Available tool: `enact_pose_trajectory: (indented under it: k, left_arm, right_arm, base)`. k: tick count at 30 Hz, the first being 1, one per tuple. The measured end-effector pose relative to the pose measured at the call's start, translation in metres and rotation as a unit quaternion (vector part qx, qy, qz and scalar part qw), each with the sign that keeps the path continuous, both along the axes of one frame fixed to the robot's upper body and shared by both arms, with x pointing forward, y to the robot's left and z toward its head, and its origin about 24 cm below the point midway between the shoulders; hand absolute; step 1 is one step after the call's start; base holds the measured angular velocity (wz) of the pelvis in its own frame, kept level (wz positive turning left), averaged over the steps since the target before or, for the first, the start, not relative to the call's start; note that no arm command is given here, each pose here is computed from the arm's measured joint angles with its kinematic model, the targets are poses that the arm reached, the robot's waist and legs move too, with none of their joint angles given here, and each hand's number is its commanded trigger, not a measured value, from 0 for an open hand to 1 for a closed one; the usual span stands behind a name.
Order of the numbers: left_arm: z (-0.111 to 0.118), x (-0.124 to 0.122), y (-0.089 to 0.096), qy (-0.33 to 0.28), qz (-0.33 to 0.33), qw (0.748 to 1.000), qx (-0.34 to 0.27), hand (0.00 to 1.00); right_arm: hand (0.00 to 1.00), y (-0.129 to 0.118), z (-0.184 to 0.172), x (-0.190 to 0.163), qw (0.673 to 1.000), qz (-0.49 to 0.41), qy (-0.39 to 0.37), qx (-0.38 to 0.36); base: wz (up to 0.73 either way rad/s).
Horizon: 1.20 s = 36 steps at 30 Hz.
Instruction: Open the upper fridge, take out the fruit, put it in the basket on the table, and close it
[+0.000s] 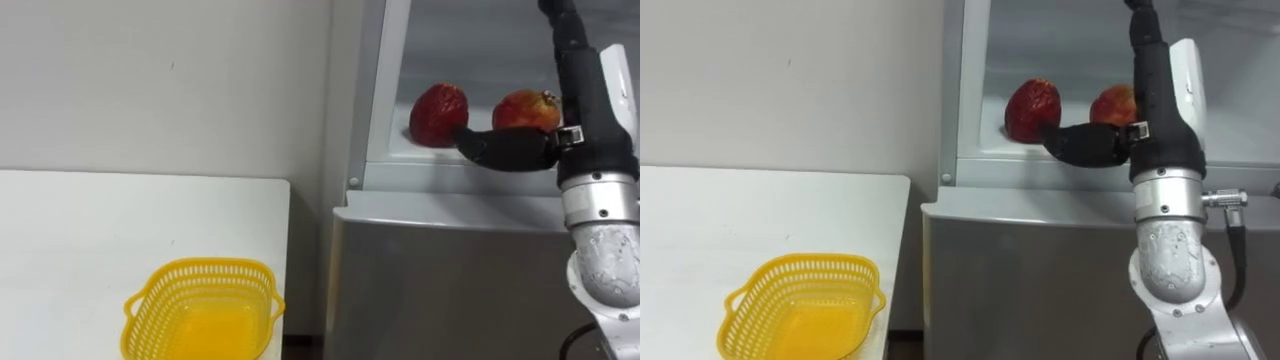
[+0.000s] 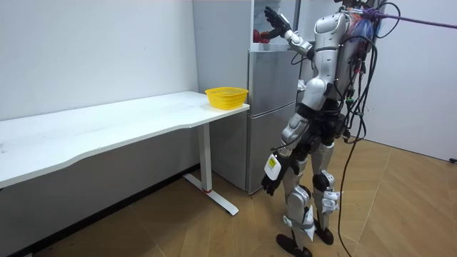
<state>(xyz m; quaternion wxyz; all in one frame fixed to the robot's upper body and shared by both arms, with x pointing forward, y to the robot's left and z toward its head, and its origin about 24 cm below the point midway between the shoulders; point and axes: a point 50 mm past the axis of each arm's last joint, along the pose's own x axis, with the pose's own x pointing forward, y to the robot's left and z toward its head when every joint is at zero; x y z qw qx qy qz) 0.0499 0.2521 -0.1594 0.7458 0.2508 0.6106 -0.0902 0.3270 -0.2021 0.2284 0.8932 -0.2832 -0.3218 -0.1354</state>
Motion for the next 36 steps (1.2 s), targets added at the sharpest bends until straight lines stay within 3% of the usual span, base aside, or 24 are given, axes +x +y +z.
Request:
enact_pose_trajectory:
  k: [16, 24, 36]
  left_arm:
    - [0.002, 0.003, 0.006, -0.008, 0.017, 1.000, 0.004, 0.00]
    - [0.006, 0.009, 0.007, -0.025, 0.012, 1.000, 0.006, 0.00]
    - [0.009, 0.010, 0.009, -0.030, 0.010, 1.000, 0.003, 0.00]
  right_arm:
    - [0.00, 0.006, 0.008, 0.007, 0.999, 0.011, 0.010, -0.028]
    - [0.00, -0.002, -0.011, 0.018, 0.997, 0.001, 0.071, -0.029]
    - [0.00, -0.003, -0.014, 0.019, 0.996, 0.009, 0.083, -0.022]
  base:
    - [0.02]
    - [0.01]
    - [0.01]
